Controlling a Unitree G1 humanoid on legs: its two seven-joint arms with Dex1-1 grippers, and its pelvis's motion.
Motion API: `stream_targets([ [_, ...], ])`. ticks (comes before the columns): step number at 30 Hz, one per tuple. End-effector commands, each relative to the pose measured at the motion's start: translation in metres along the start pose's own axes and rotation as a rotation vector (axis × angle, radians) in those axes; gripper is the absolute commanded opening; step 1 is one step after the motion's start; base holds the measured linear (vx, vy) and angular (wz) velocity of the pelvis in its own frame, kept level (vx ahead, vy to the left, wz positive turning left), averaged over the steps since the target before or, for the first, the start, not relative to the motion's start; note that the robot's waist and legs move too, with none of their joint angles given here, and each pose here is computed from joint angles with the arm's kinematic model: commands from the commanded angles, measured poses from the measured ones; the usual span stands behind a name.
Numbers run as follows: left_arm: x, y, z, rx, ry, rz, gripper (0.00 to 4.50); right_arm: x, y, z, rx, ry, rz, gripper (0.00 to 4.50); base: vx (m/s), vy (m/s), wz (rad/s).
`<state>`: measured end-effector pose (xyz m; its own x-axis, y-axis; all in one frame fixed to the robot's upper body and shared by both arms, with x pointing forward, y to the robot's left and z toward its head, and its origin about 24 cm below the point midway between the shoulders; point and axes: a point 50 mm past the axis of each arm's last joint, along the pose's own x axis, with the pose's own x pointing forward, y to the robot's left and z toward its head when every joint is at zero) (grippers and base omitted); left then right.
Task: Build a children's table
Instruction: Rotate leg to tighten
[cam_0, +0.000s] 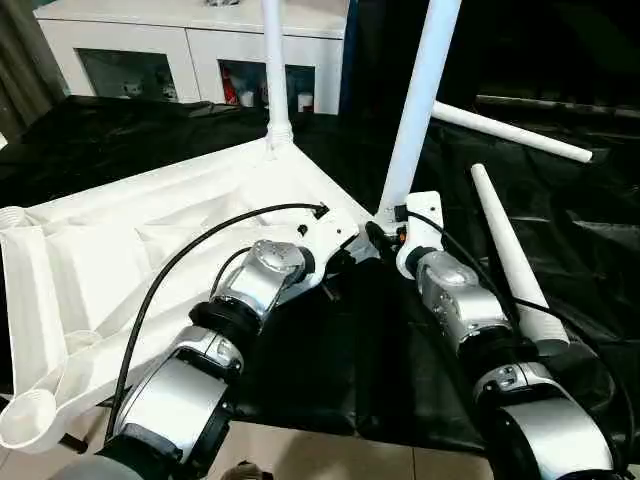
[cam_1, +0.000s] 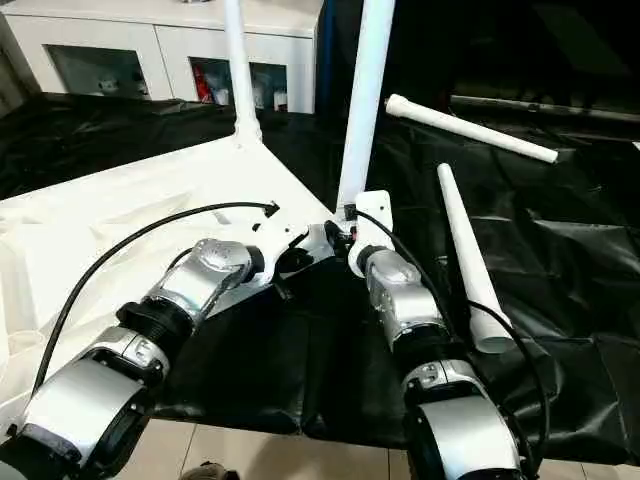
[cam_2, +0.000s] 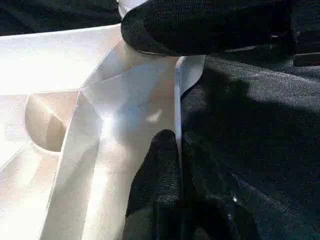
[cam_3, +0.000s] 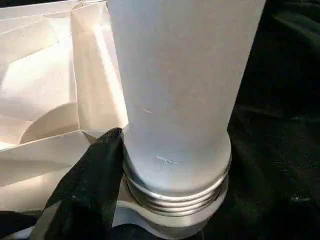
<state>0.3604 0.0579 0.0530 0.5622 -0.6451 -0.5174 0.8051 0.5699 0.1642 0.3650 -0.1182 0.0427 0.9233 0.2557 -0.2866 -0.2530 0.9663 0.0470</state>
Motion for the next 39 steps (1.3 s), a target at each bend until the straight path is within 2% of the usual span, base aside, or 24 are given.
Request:
stream_targets([
  [1,-0.001,0.003,0.003,0.042,-0.011,-0.006,0.00,-0.002,-0.009,-0.011,0.023,0.034,-0.026,3.31,0.000,0.000,0.00],
  [2,-0.002,0.004,0.002,0.048,-0.007,-0.005,0.00,-0.002,-0.010,-0.008,0.030,0.014,-0.018,3.48,0.000,0.000,0.00],
  [4,-0.005,0.006,-0.001,0.069,-0.010,-0.013,0.00,-0.002,-0.013,-0.003,0.044,-0.015,-0.003,3.51,0.000,0.000,0.00],
  [7,-0.011,0.011,-0.004,0.085,-0.017,-0.029,0.00,-0.006,-0.022,0.003,0.006,-0.035,0.032,3.87,0.000,0.000,0.00],
  [8,-0.011,0.011,-0.004,0.085,-0.017,-0.029,0.00,-0.006,-0.022,0.003,0.006,-0.035,0.032,3.87,0.000,0.000,0.00],
  [10,-0.018,0.016,-0.008,0.098,-0.024,-0.053,0.00,-0.012,-0.029,0.007,-0.056,-0.036,0.126,4.11,0.000,0.000,0.00],
  [12,-0.026,0.022,-0.013,0.100,-0.024,-0.075,0.00,-0.022,-0.036,0.010,-0.116,-0.020,0.260,4.11,0.000,0.000,0.00],
  [14,-0.035,0.027,-0.017,0.114,-0.034,-0.127,0.00,-0.038,-0.043,0.011,-0.220,0.001,0.426,4.11,0.000,0.000,0.00],
  [16,-0.041,0.027,-0.018,0.134,-0.051,-0.175,0.00,-0.047,-0.046,0.011,-0.259,0.018,0.503,4.11,0.000,0.000,0.00],
  [17,-0.047,0.025,-0.019,0.154,-0.072,-0.247,0.00,-0.055,-0.047,0.012,-0.278,0.033,0.576,4.11,0.000,0.000,0.00],
  [24,-0.057,0.022,-0.016,0.183,-0.081,-0.371,0.00,-0.066,-0.042,0.012,-0.296,0.064,0.698,4.11,0.000,0.000,0.00],
  [28,-0.058,0.017,-0.015,0.195,-0.089,-0.413,0.00,-0.069,-0.030,0.011,-0.289,0.083,0.780,4.11,0.000,0.000,0.00],
  [34,-0.056,0.010,-0.013,0.201,-0.094,-0.446,0.00,-0.060,-0.026,0.004,-0.348,0.109,0.738,4.11,0.000,0.000,0.00],
  [39,-0.055,0.008,-0.012,0.202,-0.097,-0.457,0.00,-0.057,-0.020,0.009,-0.297,0.069,0.741,4.11,0.000,0.000,0.00],
])
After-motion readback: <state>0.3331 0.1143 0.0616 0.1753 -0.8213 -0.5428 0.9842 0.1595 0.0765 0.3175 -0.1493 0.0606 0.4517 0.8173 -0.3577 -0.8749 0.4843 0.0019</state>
